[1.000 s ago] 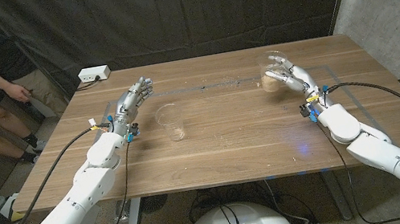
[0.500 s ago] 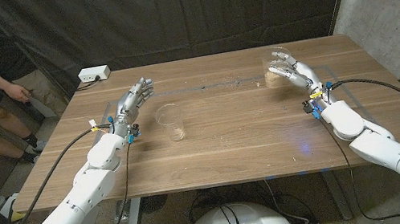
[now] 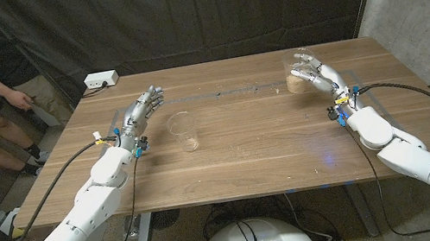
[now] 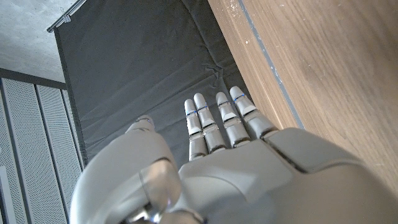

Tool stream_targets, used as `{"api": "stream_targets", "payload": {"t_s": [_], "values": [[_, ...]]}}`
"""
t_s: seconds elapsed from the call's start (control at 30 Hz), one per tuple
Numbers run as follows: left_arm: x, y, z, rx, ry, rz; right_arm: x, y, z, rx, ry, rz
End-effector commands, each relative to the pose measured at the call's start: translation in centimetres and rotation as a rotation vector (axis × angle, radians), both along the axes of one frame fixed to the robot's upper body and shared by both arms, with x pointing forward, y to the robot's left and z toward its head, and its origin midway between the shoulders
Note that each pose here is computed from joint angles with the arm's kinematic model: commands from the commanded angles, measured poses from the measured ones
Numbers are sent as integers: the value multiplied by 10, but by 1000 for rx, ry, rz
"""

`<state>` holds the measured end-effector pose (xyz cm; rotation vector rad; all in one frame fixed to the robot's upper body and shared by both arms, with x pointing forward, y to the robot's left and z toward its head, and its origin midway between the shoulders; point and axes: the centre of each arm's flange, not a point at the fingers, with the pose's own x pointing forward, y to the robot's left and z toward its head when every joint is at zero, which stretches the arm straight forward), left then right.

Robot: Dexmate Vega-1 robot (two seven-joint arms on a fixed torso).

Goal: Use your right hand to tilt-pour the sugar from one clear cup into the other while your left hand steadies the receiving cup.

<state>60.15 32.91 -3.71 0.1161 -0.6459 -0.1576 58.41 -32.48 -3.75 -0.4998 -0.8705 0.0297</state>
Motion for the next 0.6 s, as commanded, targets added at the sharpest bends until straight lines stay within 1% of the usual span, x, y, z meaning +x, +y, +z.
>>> {"api": "stream_targets", "payload": {"t_s": [0.03, 0.27, 0.47, 0.6], "values": [[-17, 11, -2, 84, 13, 6, -5, 1, -5, 4, 7, -8], [-24, 17, -6, 123, 25, 1, -8, -1, -9, 4, 13, -12], [-28, 24, -11, 144, 30, -2, -11, -2, -8, -7, 11, -21], [-31, 32, -17, 152, 26, -4, -12, -2, -7, -23, 13, -28]]}}
